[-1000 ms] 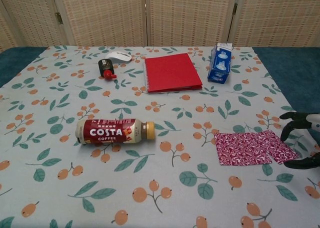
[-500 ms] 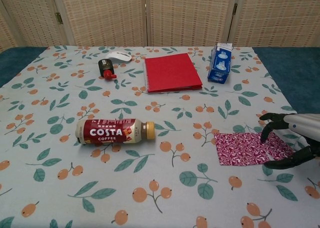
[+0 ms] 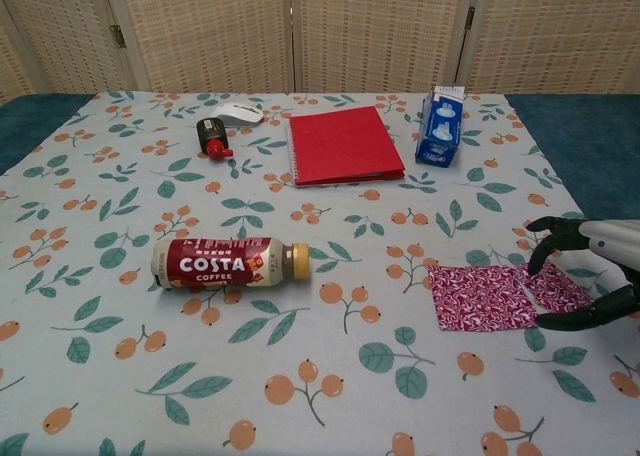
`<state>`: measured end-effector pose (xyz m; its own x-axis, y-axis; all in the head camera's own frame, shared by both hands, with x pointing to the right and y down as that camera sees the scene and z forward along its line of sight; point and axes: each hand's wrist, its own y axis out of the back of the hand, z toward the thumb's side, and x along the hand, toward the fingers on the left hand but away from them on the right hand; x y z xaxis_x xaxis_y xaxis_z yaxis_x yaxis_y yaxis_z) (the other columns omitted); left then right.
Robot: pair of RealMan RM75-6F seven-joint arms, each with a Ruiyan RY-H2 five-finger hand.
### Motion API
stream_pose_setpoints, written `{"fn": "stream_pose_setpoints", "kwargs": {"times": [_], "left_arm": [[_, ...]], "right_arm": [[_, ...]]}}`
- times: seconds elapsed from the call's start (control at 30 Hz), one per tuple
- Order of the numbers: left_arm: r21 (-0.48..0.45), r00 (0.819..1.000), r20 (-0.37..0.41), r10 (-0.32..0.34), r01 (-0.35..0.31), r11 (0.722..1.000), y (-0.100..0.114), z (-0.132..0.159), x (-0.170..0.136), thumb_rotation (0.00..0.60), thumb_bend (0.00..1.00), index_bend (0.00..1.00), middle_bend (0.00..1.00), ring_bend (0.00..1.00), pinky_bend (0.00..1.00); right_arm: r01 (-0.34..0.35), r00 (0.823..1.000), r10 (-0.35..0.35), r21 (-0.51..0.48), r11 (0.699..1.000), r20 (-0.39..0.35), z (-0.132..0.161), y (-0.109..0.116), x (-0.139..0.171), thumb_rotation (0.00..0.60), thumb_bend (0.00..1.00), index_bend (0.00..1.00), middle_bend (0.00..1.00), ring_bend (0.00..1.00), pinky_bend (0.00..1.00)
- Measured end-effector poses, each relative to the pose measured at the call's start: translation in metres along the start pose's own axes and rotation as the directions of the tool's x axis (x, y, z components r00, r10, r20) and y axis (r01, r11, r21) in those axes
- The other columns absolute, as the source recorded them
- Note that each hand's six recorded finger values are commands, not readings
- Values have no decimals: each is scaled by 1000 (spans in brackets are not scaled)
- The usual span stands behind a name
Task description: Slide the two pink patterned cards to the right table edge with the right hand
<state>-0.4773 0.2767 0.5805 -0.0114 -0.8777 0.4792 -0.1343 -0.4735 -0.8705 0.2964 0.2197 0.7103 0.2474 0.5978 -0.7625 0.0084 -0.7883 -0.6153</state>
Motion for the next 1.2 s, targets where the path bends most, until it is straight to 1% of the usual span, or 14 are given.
{"fn": "stream_pose_setpoints", "kwargs": {"times": [0.2,0.4,0.57,0.73,0.93,1.07,1.2], "left_arm": [[0,1000,-13,0,0,1000,0,-4,-2,600,249,119,3,82,0],[-3,1000,-14,-4,4,1000,-1,-5,-2,600,250,120,3,82,0],[-4,1000,-10,-3,3,1000,-2,-5,-1,600,249,118,3,82,0],[-7,1000,-11,-3,3,1000,-3,-5,-1,600,249,115,3,82,0],[-9,1000,-9,-4,4,1000,-3,-5,-2,600,250,116,3,82,0],[-11,1000,-12,-3,3,1000,-3,-7,-2,600,249,116,3,82,0],[-12,1000,-18,-4,4,1000,-4,-9,-4,600,249,116,3,82,0]], "right_arm": [[-20,998,20,-1,1000,-55,23,-7,-13,292,182,299,57,0,0],[-32,999,33,16,999,-39,21,-11,-17,294,182,299,57,0,0],[-25,1000,26,20,999,-13,13,-9,-12,292,183,299,57,0,0],[-5,1000,5,12,1000,-27,17,-5,-9,297,183,297,57,0,0],[26,998,-25,1,1000,-62,33,2,-15,306,182,276,57,0,0],[30,997,-29,11,999,-71,43,1,-25,326,182,240,57,0,0],[31,997,-29,32,999,-76,50,-3,-31,351,182,226,57,0,0]]}}
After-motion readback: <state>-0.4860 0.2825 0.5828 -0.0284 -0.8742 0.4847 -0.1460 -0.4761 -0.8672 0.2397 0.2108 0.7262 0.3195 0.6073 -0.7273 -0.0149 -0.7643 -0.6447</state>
